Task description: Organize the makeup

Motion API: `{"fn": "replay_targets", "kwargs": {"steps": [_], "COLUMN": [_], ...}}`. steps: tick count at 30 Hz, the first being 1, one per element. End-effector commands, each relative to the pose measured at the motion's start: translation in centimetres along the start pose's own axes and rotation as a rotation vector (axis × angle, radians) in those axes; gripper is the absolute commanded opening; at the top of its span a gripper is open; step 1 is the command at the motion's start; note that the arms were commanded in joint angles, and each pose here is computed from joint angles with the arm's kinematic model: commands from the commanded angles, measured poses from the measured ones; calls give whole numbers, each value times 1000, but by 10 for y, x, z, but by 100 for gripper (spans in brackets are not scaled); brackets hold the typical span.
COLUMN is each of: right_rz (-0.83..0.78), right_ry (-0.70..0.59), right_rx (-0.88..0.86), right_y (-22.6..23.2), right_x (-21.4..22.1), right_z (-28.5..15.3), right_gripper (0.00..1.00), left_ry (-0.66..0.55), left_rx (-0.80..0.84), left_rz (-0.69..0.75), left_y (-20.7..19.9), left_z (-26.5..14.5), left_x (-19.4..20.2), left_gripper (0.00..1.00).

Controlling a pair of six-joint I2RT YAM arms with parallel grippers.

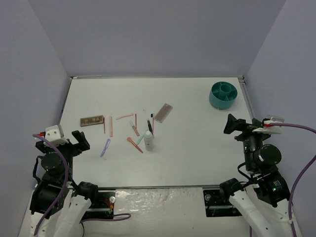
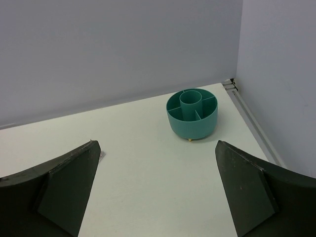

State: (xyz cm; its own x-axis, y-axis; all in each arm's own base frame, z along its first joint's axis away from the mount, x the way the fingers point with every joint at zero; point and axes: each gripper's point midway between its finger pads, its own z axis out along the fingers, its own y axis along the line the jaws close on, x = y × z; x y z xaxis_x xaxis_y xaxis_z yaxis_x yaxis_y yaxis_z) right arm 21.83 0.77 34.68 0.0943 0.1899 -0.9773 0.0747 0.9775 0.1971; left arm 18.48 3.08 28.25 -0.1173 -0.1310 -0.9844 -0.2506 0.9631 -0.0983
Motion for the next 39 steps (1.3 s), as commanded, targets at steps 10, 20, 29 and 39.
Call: {"fn": "replay_targets", "kwargs": {"steps": [10,20,29,39], "right_rz": [16,-111,-108,-199], "right_ry": [26,320,401,451], "right_rx": [60,-177,-586,-835], "right_y": [5,78,223,299], "right_x": [7,68,138,205], "right_z": [25,83,81,47], "right_gripper": [100,100,100,95], "left_ry": [-53,-68,-68,-64], "left_rx": [9,-2,-4,-15], "left_rz": [-44,-56,-56,-56], "left_y": [-5,0,2,5], "left_z": [3,-3,-5,-6], "left_x": [-17,-17,-15,-13], "left_gripper": [97,97,97,97]}}
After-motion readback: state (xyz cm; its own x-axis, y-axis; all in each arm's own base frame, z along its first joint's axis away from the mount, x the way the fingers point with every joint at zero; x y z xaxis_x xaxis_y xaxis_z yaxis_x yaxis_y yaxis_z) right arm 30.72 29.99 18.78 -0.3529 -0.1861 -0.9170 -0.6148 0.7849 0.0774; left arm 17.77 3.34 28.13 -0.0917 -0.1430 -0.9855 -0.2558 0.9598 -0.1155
